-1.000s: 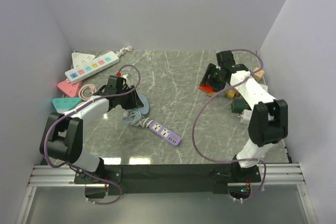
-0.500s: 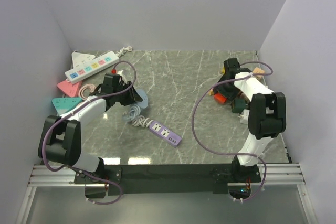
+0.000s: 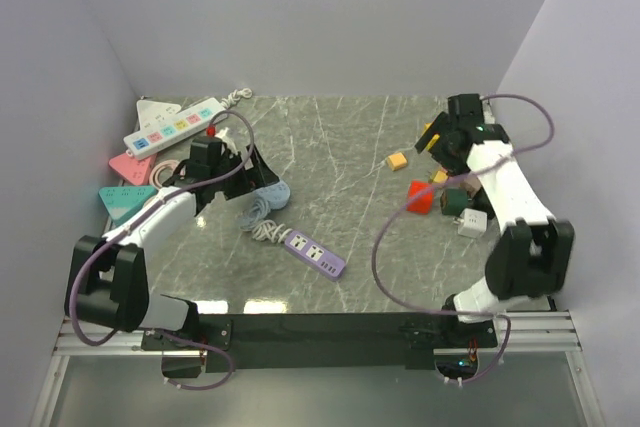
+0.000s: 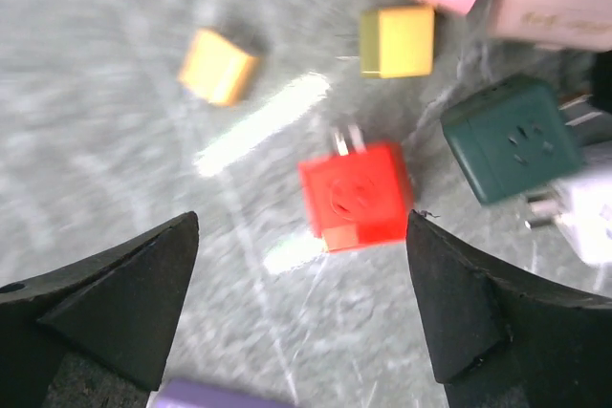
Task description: Pull the plug off the socket
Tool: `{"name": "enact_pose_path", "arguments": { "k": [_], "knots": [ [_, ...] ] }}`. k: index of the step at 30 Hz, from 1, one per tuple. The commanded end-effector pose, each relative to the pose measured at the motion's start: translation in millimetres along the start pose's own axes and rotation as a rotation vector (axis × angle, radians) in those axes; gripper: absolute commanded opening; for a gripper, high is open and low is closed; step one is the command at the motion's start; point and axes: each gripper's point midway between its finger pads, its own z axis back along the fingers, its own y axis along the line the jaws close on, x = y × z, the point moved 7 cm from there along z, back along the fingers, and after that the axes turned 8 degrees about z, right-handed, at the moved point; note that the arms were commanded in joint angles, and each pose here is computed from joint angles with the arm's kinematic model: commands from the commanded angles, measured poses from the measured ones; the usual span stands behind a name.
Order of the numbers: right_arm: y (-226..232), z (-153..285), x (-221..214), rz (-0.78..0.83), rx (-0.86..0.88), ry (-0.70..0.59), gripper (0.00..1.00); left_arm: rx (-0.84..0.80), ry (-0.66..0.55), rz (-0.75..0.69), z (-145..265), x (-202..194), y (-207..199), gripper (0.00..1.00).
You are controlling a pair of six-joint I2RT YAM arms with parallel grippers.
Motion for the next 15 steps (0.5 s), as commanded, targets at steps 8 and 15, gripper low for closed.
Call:
{"name": "enact_pose_path", "arguments": {
  "k": [8, 15],
  "knots": [
    [-39, 127, -29, 0.087, 0.187, -0.232, 0.97, -0.115, -0.169, -0.068, 67, 22, -47, 0.99],
    [-54, 162, -92, 0.198, 0.508, -0.297, 0.98, -0.165, -0.316, -0.062, 127, 13, -61, 0.99]
  ]
}}
